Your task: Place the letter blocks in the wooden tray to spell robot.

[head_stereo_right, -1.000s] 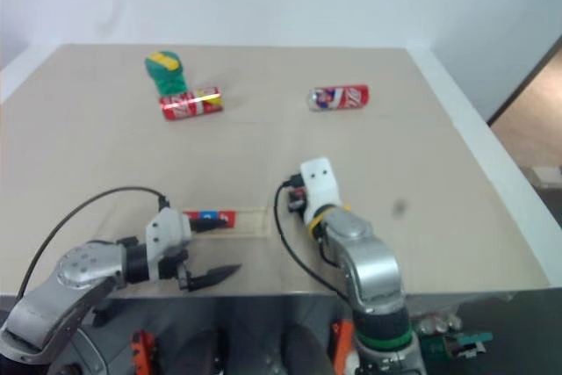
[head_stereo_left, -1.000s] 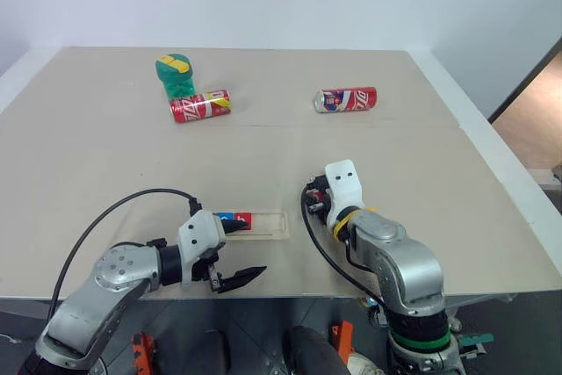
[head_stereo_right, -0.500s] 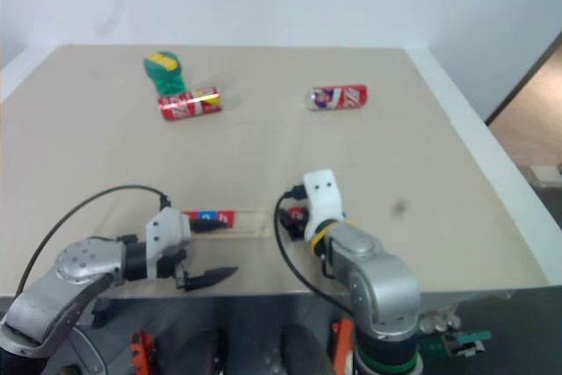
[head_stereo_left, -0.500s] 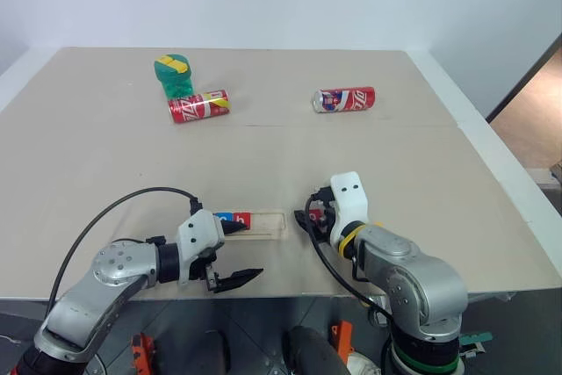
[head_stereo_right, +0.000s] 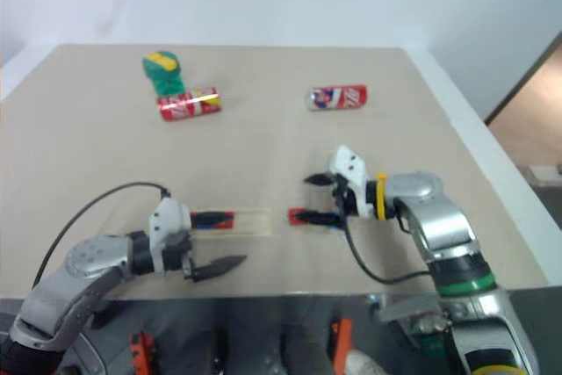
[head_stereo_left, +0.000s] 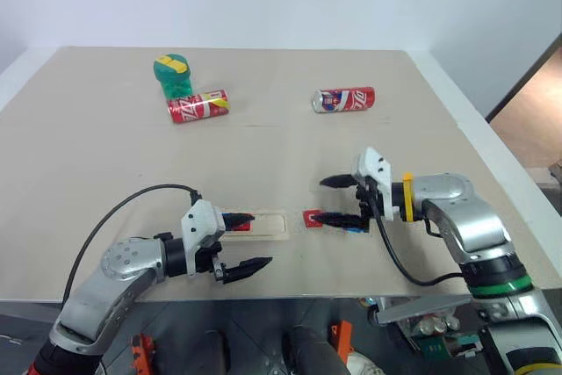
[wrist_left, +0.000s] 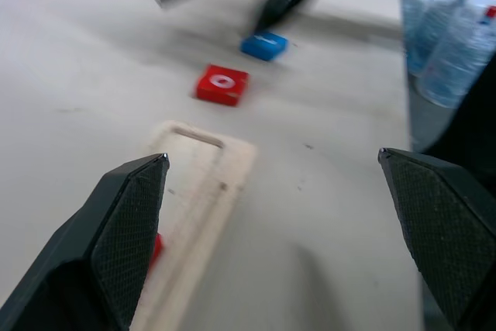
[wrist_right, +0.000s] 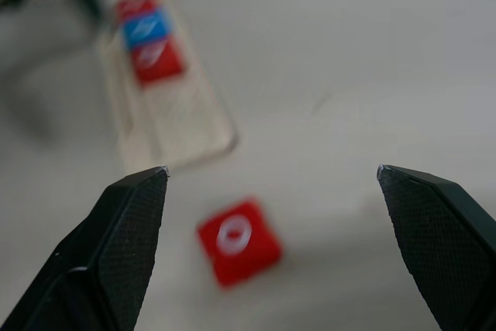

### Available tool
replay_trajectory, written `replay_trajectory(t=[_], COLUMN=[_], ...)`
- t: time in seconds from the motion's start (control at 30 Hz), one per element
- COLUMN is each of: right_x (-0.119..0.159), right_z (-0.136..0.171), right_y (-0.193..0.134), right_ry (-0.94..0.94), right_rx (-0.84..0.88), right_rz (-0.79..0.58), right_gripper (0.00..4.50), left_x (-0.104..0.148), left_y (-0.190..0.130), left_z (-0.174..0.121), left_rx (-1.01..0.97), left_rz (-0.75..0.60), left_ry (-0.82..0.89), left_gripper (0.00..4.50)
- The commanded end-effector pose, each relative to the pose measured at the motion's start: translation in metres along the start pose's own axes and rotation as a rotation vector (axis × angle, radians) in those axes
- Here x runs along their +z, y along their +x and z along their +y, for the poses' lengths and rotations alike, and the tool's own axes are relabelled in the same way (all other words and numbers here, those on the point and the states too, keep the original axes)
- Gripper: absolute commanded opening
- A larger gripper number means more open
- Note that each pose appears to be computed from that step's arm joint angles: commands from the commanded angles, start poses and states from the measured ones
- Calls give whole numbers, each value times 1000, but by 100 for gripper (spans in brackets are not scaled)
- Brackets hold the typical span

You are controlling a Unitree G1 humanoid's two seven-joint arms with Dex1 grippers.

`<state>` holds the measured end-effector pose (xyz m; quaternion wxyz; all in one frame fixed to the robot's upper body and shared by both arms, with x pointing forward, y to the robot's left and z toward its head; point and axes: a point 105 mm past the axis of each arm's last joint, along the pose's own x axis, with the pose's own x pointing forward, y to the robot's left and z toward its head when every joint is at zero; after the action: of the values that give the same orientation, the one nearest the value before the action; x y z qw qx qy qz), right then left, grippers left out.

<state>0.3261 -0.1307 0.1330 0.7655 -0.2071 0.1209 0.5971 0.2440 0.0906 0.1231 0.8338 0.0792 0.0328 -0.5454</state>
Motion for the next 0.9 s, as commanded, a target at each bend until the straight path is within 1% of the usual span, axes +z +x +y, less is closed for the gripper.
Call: replay_trajectory(t=[0.03, 0.2, 0.23, 0.33, 0.5, 0.7, 0.9], right_x=[2, -3, -4, -5, -19, -17, -20], right_z=[-8, -11, -10, -4, 4, 8, 24], right_y=[0, 9, 11, 15, 18, 26, 27], right_ry=[-128, -135, -135, -132, -114, -34, 3], right_rx=[60, 93, 98, 114, 100, -27, -109], right_rz=[8, -2, -3, -11, 12, 2, 44], right_gripper=[447, 447, 423, 423, 423, 423, 423], left_x=[8, 12, 12, 11, 11, 11, 10], left_y=[0, 0, -1, -3, -1, 1, 2], left_z=[3, 7, 8, 9, 10, 11, 12], left_rx=[66, 169, 185, 219, 227, 228, 225], left_rz=[-34, -65, -71, -73, -74, -74, -73], left_ry=[75, 167, 175, 189, 200, 191, 177], left_gripper=[450, 450, 450, 450, 450, 450, 450])
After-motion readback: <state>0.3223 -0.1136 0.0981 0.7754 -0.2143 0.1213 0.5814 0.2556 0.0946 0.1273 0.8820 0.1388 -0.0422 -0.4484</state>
